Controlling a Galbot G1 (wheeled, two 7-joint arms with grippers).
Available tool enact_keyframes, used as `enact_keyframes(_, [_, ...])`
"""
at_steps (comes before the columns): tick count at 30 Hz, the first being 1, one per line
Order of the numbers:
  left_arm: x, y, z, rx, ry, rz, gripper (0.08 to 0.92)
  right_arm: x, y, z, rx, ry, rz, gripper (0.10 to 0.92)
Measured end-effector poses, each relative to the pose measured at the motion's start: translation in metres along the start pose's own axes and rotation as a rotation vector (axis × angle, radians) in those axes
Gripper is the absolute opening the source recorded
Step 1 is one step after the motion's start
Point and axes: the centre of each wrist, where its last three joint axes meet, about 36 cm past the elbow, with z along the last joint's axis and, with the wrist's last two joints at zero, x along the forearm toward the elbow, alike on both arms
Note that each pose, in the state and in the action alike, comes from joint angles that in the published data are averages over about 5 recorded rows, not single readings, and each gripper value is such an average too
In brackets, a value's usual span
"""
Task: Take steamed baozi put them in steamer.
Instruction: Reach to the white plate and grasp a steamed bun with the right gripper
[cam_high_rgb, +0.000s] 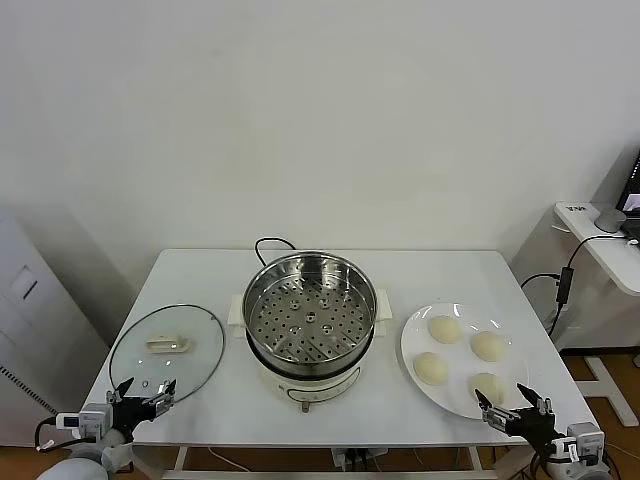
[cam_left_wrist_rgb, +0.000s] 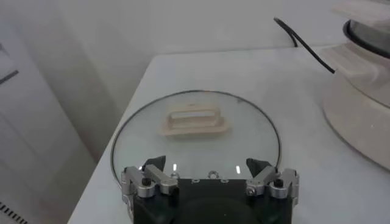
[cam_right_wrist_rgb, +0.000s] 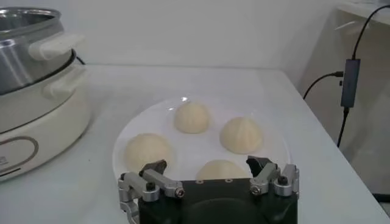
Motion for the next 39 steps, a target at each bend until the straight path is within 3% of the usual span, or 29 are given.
enact_keyframes(17, [0.0,-0.001,0.001,0.001,0.004,0.001,0.823,-0.006,-0.008,-0.007,0.078,-0.054,0.007,0.823])
enact_keyframes(30, [0.0,-0.004,0.002,-0.001,0.005,0.006,0.823,-0.039,-0.034,-0.05,0.728,-0.207,0.077,0.823])
enact_keyframes(39, [-0.005,-0.008,-0.001,-0.01,0.004,0.012,0.823,-0.067,-0.057,-0.098,1.099,-0.166,-0.028,0.823])
